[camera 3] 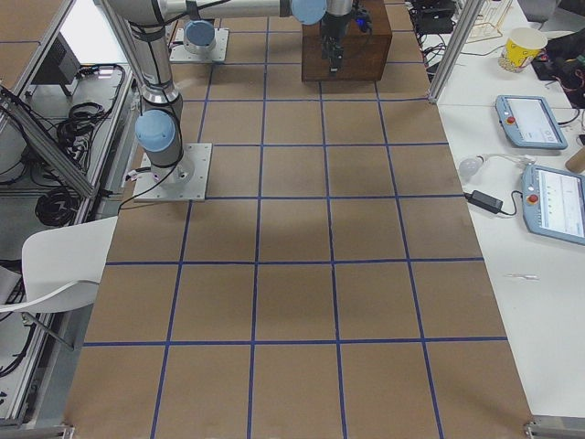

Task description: Open drawer and put corn inside

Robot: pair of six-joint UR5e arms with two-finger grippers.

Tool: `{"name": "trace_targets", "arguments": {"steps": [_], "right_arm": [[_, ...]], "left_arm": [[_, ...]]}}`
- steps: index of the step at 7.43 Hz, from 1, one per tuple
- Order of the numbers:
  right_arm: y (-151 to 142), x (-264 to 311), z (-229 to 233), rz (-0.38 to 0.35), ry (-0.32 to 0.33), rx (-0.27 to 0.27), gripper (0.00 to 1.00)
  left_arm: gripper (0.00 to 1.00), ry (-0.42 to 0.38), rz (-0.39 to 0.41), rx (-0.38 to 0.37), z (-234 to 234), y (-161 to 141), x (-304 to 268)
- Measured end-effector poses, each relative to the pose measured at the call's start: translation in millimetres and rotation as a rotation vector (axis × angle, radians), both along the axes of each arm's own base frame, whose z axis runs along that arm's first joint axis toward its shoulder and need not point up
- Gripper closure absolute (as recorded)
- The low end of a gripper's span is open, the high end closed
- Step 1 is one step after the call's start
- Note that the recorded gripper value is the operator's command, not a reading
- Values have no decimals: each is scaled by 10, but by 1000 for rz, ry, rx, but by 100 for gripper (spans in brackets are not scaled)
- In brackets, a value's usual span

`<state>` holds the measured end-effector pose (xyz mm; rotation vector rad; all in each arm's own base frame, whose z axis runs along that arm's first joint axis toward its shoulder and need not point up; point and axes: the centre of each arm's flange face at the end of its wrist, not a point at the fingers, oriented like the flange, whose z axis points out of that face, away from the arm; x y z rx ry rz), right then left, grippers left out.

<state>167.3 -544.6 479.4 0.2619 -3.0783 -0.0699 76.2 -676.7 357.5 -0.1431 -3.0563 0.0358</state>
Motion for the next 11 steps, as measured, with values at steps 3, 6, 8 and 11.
{"name": "trace_targets", "arguments": {"steps": [3, 6, 8, 11], "right_arm": [[0, 0, 0, 0, 0, 0, 0], [0, 0, 0, 0, 0, 0, 0], [0, 0, 0, -1, 0, 0, 0], [0, 0, 1, -1, 0, 0, 0]], "left_arm": [[8, -33, -1, 2, 208, 77, -23], [0, -45, -36, -17, 936, 448, -512], [0, -57, -26, -54, 1414, 796, -1160], [0, -86, -66, -48, 1650, 1478, -1727]]}}
